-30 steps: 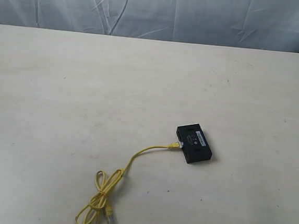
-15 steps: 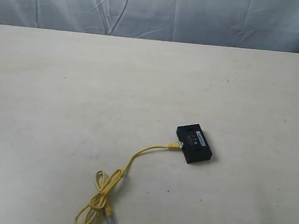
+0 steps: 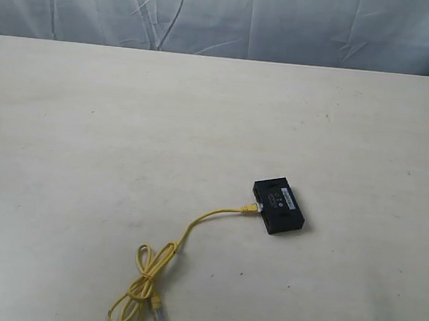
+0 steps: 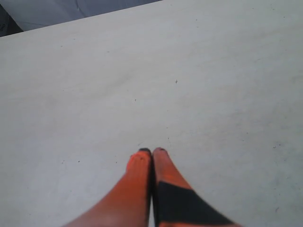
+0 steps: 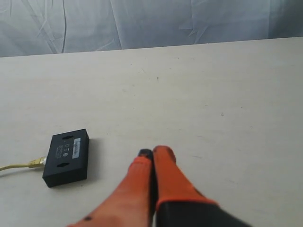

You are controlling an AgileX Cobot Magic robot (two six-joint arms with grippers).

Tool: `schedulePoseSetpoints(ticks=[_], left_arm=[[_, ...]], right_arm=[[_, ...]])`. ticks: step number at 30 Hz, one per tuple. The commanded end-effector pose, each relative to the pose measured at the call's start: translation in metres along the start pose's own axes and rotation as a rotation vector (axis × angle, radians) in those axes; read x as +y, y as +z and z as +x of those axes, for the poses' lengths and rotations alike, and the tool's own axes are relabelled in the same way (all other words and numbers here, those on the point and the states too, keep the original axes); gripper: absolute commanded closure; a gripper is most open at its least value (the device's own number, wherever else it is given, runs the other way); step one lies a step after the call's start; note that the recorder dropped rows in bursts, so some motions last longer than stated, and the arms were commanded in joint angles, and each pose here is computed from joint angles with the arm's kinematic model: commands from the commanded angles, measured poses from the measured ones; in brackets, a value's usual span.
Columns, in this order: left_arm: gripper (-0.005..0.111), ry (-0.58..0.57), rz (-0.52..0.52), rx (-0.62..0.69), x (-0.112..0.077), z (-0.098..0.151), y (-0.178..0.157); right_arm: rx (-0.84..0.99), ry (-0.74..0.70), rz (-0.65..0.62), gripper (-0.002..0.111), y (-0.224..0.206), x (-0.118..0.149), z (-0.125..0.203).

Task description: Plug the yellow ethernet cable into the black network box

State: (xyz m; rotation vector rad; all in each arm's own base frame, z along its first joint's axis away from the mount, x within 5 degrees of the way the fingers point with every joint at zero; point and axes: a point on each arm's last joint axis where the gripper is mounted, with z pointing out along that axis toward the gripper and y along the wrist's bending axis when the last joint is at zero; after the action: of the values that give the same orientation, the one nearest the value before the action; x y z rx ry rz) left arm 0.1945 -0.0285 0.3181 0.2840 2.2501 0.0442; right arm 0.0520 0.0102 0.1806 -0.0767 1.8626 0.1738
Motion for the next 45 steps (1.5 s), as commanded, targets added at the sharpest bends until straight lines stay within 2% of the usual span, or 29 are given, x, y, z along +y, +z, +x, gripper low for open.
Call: schedulePoseSetpoints(ticks=[1, 9, 12, 15, 19, 26, 32, 36, 45], left_arm=[[0.106, 0.002, -0.002, -0.009, 0.000, 0.000, -0.001], [0.106, 0.032, -0.021, -0.028, 0.002, 0.001, -0.008], [0.106, -0.036, -0.014, -0.081, 0.004, 0.006, -0.025], [0.106, -0.125, -0.016, -0.167, 0.007, 0.020, -0.042], [0.106, -0.157, -0.071, -0.273, 0.009, 0.052, -0.052], [0.106, -0.152, -0.091, -0.354, -0.002, 0.115, -0.056], [0.106, -0.151, -0.096, -0.394, -0.010, 0.156, -0.049], [0.106, -0.149, -0.104, -0.477, -0.012, 0.164, -0.050], [0.106, -0.165, -0.088, -0.443, -0.015, 0.180, -0.034]], right_arm=[[-0.017, -0.003, -0.003, 0.109, 0.000, 0.000, 0.000], [-0.017, -0.003, -0.003, 0.109, 0.000, 0.000, 0.000], [-0.017, -0.003, -0.003, 0.109, 0.000, 0.000, 0.000], [-0.011, -0.003, -0.003, 0.109, 0.000, 0.000, 0.000], [-0.011, -0.003, -0.003, 0.109, 0.000, 0.000, 0.000], [-0.011, -0.003, -0.003, 0.109, 0.000, 0.000, 0.000], [-0.011, -0.003, -0.003, 0.109, 0.000, 0.000, 0.000], [-0.011, -0.003, -0.003, 0.109, 0.000, 0.000, 0.000], [-0.016, -0.003, -0.003, 0.109, 0.000, 0.000, 0.000]])
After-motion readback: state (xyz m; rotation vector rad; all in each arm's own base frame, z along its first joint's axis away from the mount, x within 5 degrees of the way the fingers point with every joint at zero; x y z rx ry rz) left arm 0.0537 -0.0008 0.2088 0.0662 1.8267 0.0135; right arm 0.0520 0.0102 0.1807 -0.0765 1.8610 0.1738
